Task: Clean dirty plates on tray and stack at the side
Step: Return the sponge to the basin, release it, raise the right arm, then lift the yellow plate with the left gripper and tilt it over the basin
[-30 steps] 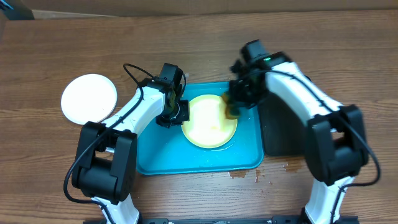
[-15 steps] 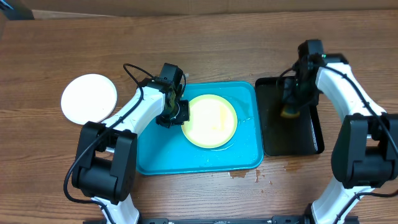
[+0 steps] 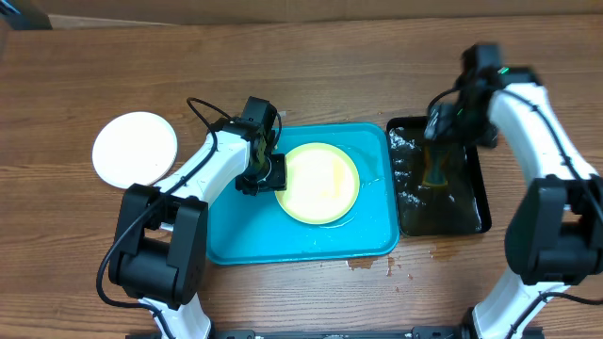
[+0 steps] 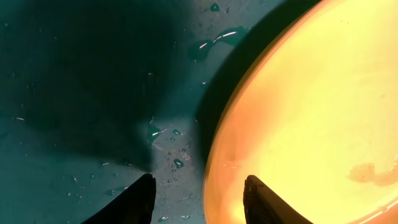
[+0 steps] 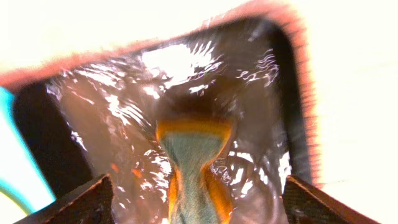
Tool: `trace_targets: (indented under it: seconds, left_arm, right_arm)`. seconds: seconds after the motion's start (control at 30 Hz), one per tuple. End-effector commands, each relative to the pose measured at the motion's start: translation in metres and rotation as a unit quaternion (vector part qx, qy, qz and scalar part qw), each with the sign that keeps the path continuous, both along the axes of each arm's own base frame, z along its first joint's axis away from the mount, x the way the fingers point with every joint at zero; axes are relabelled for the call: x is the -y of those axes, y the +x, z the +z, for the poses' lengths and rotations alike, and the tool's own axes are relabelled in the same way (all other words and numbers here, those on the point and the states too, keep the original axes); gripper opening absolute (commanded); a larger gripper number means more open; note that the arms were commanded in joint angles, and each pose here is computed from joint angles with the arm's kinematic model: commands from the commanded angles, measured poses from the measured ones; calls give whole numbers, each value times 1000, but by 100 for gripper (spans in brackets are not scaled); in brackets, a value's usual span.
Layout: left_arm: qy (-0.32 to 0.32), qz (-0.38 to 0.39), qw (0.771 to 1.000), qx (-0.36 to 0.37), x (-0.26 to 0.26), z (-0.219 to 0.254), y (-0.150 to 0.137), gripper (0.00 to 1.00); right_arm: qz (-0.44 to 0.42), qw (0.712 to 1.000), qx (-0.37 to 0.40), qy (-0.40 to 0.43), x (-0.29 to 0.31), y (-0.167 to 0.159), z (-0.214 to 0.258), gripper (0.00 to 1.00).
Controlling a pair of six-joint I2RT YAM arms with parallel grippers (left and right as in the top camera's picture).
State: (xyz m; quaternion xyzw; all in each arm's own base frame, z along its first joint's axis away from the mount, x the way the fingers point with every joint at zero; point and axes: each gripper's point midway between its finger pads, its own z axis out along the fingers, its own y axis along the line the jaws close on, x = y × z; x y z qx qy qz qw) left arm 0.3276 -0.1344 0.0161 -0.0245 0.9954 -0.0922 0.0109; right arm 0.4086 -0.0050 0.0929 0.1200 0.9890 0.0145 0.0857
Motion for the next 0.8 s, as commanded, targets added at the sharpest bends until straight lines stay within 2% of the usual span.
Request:
trace_targets:
  seconds: [0.0, 0.1, 0.33, 0.47, 0.53, 0.57, 0.77]
  left_arm:
    - [0, -8, 1000, -3, 4, -2, -3, 47]
    - [-1, -13, 1000, 1, 8, -3, -3, 47]
    - [2, -32, 999, 20, 25, -8, -4, 38]
    - [52, -28, 998, 33, 16, -12, -3, 23]
    - [62, -28, 997, 33, 13, -13, -3, 7]
    - [61, -28, 997, 32, 13, -13, -4, 4]
    - [54, -41, 997, 25, 12, -9, -5, 4]
  right_arm:
    - [-69, 995, 70, -13, 60, 23, 51, 100]
    - [-114, 990, 77, -17, 100, 19, 54, 100]
    - [-189, 979, 76, -23, 163, -1, 54, 100]
    - [-211, 974, 75, -25, 181, -9, 54, 100]
    - [-215, 973, 75, -25, 185, -11, 54, 100]
    - [-216, 973, 75, -25, 186, -11, 54, 100]
    - [-216, 973, 75, -25, 186, -11, 54, 100]
